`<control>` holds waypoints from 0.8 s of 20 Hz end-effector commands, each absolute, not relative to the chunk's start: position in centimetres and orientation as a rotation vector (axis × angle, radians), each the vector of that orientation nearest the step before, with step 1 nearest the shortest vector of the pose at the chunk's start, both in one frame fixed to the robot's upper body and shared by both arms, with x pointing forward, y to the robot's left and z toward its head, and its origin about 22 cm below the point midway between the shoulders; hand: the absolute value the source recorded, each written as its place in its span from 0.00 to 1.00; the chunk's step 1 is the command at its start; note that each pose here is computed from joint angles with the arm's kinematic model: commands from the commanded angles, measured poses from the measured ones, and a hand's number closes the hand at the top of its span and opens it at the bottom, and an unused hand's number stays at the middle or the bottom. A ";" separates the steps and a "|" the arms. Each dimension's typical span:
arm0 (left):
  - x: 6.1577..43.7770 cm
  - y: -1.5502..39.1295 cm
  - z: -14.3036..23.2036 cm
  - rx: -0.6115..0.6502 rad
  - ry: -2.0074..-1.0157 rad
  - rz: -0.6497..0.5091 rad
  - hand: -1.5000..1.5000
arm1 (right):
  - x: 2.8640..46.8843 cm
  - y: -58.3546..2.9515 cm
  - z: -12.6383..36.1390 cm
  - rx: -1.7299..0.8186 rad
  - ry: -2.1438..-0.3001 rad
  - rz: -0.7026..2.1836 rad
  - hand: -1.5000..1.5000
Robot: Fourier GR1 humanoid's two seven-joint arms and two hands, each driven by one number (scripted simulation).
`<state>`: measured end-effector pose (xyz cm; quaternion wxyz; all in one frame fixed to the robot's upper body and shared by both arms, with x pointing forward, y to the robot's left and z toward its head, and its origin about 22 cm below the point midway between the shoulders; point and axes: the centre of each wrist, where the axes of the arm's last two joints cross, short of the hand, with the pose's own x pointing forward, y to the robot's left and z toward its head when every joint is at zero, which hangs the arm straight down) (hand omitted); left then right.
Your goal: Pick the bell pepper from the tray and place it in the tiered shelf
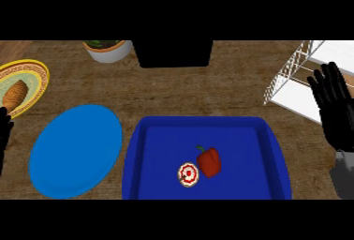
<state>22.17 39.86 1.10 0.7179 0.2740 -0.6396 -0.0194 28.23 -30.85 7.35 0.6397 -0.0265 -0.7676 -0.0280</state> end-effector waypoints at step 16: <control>24.6 28.4 -3.5 0.093 -1.105 0.056 0.50 | 21.3 -34.6 4.1 -0.381 -1.583 0.418 0.00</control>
